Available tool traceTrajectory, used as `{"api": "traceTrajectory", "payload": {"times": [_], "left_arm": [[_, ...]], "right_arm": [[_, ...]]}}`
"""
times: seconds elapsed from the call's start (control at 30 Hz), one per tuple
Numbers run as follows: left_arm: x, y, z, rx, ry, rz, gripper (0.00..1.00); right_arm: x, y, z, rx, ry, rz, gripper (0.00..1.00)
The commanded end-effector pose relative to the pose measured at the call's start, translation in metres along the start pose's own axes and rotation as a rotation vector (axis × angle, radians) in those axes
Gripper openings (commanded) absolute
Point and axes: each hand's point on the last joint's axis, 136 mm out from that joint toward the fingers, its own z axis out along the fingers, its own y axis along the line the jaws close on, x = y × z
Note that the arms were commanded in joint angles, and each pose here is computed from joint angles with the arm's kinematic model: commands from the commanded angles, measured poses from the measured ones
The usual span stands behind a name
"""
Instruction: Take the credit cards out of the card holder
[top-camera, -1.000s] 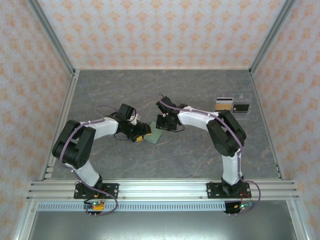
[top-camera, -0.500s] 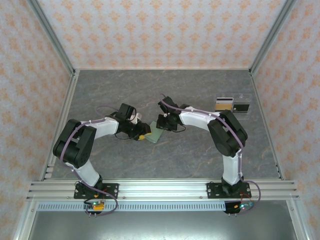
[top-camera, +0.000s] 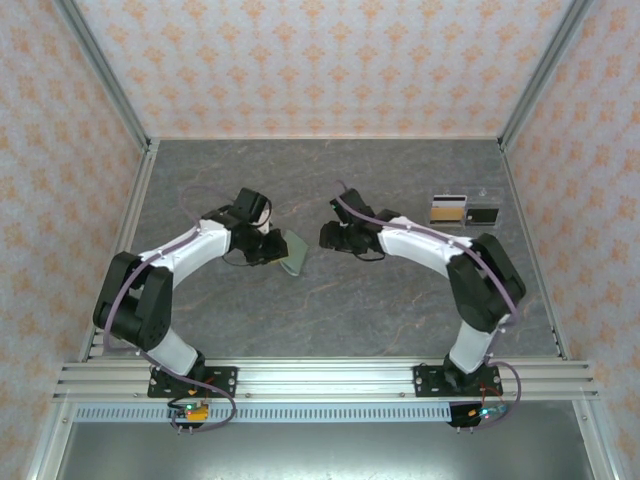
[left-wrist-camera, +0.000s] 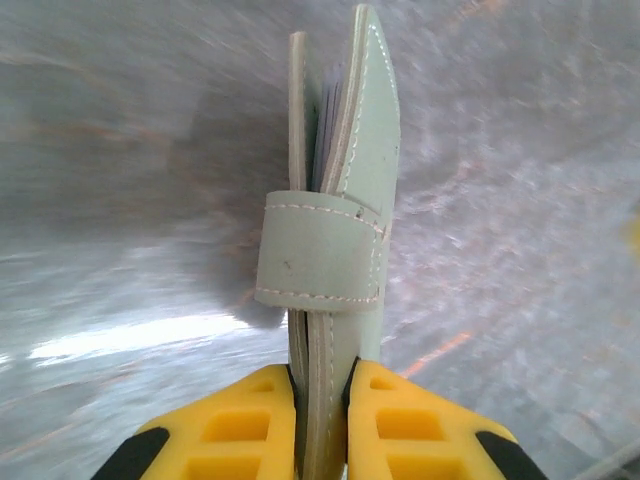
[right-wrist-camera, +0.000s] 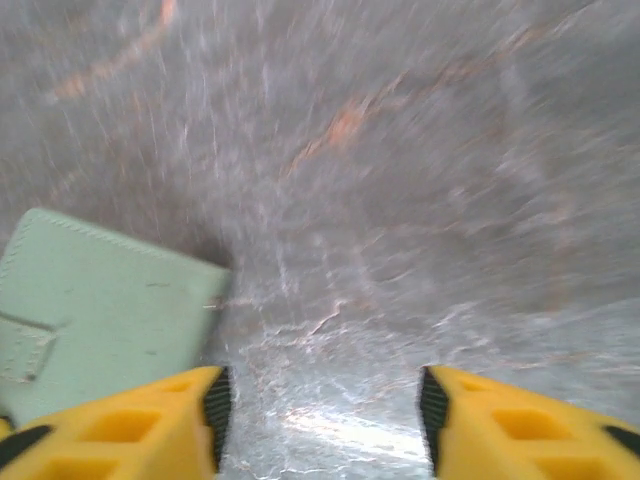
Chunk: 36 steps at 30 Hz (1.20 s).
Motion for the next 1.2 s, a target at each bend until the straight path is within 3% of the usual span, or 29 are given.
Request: {"api": "traceTrajectory", "payload": {"times": [0.0, 0.13, 0.27, 0.37, 0.57, 0.77, 0.9, 1.03, 1.17], "left_arm": [[0.002, 0.045, -0.043, -0.342, -0.037, 0.09, 0.09], [-0.016, 0.055, -0.081, -0.525, -0.142, 0.138, 0.1], [-0.033, 0.062, -0.104, -0.716, -0.237, 0.171, 0.1], [-0.041, 0.06, -0.104, -0.821, -0.272, 0.189, 0.11], [-0.047, 0.036, -0.077, -0.887, -0.31, 0.231, 0.11], [-0.036, 0.008, -0.024, -0.871, -0.27, 0.288, 0.15], [-0.014, -0.017, 0.021, -0.763, -0.173, 0.311, 0.21], [0.001, -0.042, 0.042, -0.605, -0.111, 0.292, 0.34], [0.004, -0.071, 0.038, -0.454, -0.09, 0.301, 0.55]], "right_arm": [[-0.025, -0.036, -0.024, 0.09, -0.12, 0.046, 0.65], [-0.033, -0.062, -0.04, 0.136, -0.183, 0.073, 0.77], [-0.036, -0.083, -0.049, 0.172, -0.219, 0.104, 0.82], [-0.036, -0.091, -0.055, 0.187, -0.237, 0.128, 0.84], [-0.038, -0.106, -0.063, 0.222, -0.295, 0.203, 0.84], [-0.038, -0.116, -0.075, 0.254, -0.346, 0.237, 0.84], [-0.038, -0.125, -0.086, 0.287, -0.385, 0.266, 0.84], [-0.036, -0.137, -0.1, 0.287, -0.453, 0.325, 0.82], [-0.036, -0.135, -0.101, 0.285, -0.443, 0.307, 0.79]]}}
